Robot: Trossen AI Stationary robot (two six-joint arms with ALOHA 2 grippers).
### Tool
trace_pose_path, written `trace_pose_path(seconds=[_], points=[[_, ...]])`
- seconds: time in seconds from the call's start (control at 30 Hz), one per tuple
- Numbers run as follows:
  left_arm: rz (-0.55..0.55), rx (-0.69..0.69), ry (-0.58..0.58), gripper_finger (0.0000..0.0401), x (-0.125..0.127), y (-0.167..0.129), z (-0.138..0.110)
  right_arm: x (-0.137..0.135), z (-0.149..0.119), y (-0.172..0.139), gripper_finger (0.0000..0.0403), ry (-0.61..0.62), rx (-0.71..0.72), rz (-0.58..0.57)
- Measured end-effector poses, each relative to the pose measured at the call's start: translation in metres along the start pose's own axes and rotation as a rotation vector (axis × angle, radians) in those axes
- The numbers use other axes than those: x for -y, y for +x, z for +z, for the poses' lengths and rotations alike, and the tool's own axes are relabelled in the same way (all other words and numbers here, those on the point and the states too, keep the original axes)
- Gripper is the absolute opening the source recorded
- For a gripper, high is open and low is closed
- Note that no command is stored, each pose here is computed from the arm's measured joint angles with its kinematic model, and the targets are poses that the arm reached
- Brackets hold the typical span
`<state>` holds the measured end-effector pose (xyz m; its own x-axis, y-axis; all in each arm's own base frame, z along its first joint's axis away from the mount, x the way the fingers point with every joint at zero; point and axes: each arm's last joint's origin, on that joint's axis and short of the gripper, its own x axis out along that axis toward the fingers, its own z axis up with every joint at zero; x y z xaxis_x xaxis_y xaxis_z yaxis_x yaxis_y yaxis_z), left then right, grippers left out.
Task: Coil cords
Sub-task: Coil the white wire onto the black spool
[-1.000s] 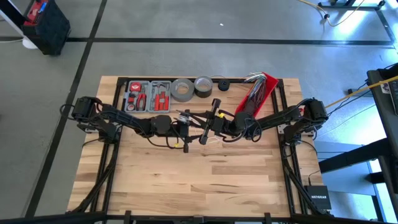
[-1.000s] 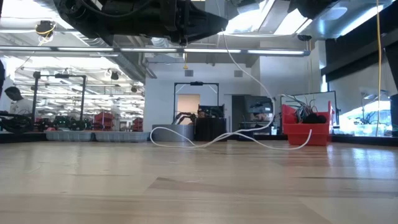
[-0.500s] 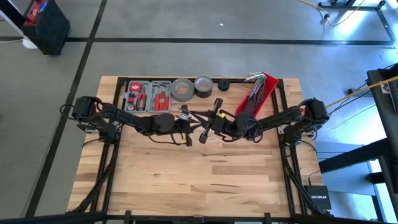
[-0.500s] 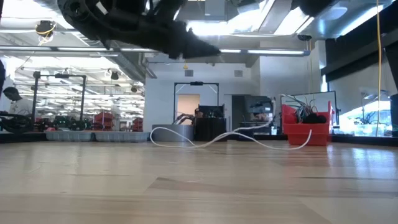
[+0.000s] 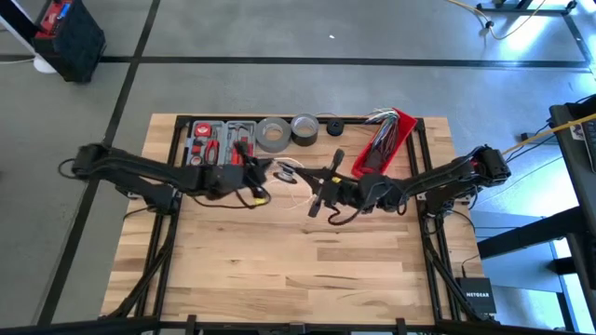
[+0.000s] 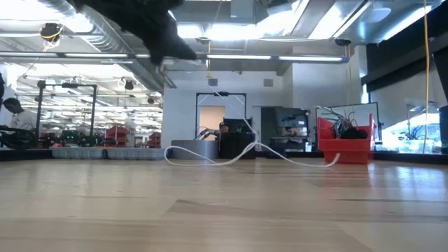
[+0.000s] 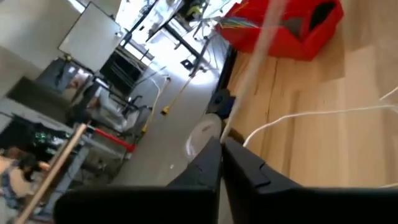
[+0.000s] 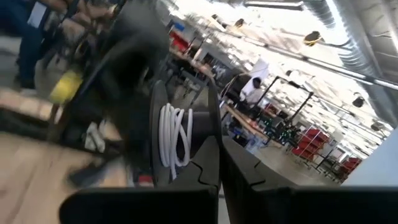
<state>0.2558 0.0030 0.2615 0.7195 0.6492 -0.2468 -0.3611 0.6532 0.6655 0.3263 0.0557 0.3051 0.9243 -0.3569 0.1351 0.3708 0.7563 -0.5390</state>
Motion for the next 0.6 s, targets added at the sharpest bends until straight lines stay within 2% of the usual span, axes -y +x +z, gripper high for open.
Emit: trace_pose_path(seconds=[0.17,0.3,0.5,0.6], points=[[-0.026,-0.005,-0.117,0.0002,-0.026,-0.031,-0.006,-0.005,-0.010,0.001,0.0005,-0.118,-0.072,0.075],[-0.100,0.065,-0.249,0.0004,-0.041,-0.049,-0.006,-0.003,-0.023,0.007,0.0005,-0.158,-0.138,0.094],[-0.285,0.160,-0.338,0.0004,-0.043,-0.056,-0.003,0.000,-0.051,0.021,0.0005,-0.210,-0.273,0.040],[-0.326,0.182,-0.351,0.0005,-0.040,-0.054,0.000,0.001,-0.062,0.027,0.0005,-0.222,-0.310,0.026]])
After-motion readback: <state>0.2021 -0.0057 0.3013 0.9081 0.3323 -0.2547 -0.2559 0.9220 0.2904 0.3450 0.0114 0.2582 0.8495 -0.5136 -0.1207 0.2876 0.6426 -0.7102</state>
